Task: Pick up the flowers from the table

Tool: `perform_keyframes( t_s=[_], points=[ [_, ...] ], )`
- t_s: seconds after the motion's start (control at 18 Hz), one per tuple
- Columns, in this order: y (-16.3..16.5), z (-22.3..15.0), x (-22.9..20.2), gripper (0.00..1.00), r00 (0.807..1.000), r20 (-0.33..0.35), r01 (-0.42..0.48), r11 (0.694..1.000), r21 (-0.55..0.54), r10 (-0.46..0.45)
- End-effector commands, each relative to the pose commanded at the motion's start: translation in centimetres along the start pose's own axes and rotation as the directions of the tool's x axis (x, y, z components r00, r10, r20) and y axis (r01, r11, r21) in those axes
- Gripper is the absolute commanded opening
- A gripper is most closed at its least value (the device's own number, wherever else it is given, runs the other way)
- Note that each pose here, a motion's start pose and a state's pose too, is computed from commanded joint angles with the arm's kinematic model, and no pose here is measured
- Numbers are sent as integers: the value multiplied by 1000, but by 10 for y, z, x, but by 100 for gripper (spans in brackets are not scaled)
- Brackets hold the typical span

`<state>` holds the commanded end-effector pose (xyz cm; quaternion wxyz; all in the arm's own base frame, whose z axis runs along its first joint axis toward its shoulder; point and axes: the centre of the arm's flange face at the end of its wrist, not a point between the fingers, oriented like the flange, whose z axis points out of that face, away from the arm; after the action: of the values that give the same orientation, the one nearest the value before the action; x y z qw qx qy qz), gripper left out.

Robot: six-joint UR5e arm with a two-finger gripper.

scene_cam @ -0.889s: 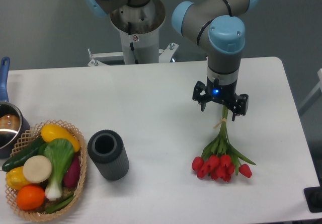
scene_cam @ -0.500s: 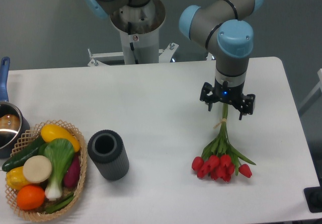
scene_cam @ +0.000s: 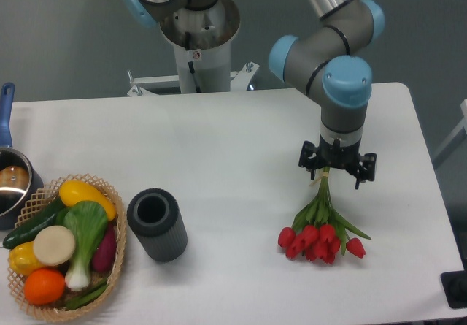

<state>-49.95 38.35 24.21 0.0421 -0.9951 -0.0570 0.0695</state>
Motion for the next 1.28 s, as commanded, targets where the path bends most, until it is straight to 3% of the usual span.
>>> perform_keyframes(
  t_s=[0.28,0.61,0.67,0.83,0.89,1.28],
  points=[
    [-9,31,1,100,999,-36,-7,1000,-18,7],
    [-19,42,11,100,998,-52,-33,999,-22,32],
    [-20,47,11,96,998,-56,-35,999,-26,34],
    [-27,45,11,14,998,-49,-40,999,-20,38],
    [-27,46,11,3,998,-50,-35,999,-21,34],
    [-30,22,5,0,1000,-12,-3,1000,-5,2]
  ],
)
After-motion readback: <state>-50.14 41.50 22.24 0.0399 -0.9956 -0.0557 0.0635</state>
